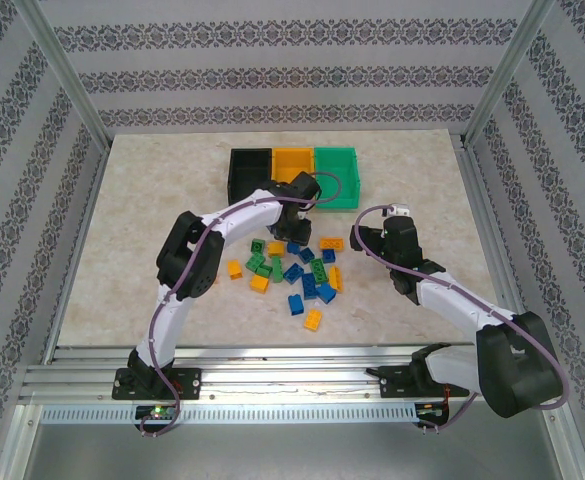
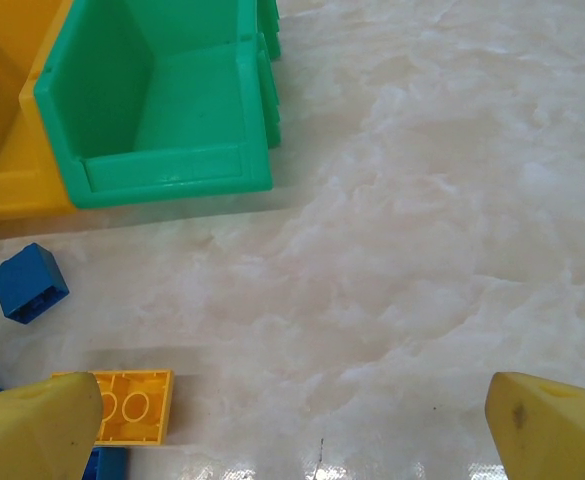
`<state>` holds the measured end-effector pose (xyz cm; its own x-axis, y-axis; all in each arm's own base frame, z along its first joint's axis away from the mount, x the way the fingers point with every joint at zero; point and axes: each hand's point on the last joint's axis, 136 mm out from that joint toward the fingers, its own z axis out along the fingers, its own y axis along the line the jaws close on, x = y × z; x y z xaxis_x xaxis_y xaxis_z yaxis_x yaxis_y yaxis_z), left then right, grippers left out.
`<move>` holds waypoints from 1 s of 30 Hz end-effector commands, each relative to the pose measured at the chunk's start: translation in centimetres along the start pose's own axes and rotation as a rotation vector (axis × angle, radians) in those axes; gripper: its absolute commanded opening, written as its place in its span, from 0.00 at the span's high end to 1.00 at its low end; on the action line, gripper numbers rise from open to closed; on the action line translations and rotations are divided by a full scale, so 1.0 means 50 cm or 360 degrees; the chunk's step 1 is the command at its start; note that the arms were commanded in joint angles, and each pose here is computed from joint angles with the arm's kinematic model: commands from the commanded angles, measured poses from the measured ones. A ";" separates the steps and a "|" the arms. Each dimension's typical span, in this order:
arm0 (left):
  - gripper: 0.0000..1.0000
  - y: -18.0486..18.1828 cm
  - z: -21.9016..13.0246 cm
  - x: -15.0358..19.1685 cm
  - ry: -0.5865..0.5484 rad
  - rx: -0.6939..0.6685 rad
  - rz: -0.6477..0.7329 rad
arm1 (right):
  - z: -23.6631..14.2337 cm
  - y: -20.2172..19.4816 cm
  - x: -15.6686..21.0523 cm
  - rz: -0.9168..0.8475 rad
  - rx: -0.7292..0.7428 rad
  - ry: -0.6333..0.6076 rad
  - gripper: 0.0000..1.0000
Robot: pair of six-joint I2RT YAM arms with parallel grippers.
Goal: Sort the legos into containers by color
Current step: Pick up the lego from the center of the table, then place the lego in the container.
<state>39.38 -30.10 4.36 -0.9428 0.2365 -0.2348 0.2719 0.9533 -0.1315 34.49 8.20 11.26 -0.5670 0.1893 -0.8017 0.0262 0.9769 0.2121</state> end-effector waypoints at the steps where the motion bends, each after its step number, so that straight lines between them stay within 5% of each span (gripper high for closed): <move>1: 0.71 -0.001 -0.093 -0.043 -0.0143 -0.0004 0.0050 | -0.003 -0.003 -0.012 0.0028 0.0001 -0.0034 0.02; 14: 0.64 0.069 -0.208 -0.236 -0.0436 -0.0099 0.0039 | -0.006 0.000 -0.014 0.0027 -0.0014 -0.0041 0.02; 16: 0.51 0.081 -0.202 -0.254 -0.0429 -0.0076 0.0020 | -0.009 -0.005 -0.018 0.0010 0.0008 -0.0046 0.02; 20: 0.33 0.071 -0.195 -0.245 -0.0377 -0.0026 0.0037 | -0.010 -0.006 -0.017 0.0010 0.0008 -0.0057 0.02; 30: 0.23 -0.034 -0.172 -0.137 -0.0379 0.0163 0.0245 | 0.001 -0.001 -0.011 0.0017 -0.0005 -0.0016 0.02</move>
<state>44.46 -29.10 10.16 -0.8917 0.3011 -0.3380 0.3533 0.9297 -0.1041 34.47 8.32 11.61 -0.5609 0.1909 -0.8056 0.0180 0.9756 0.2187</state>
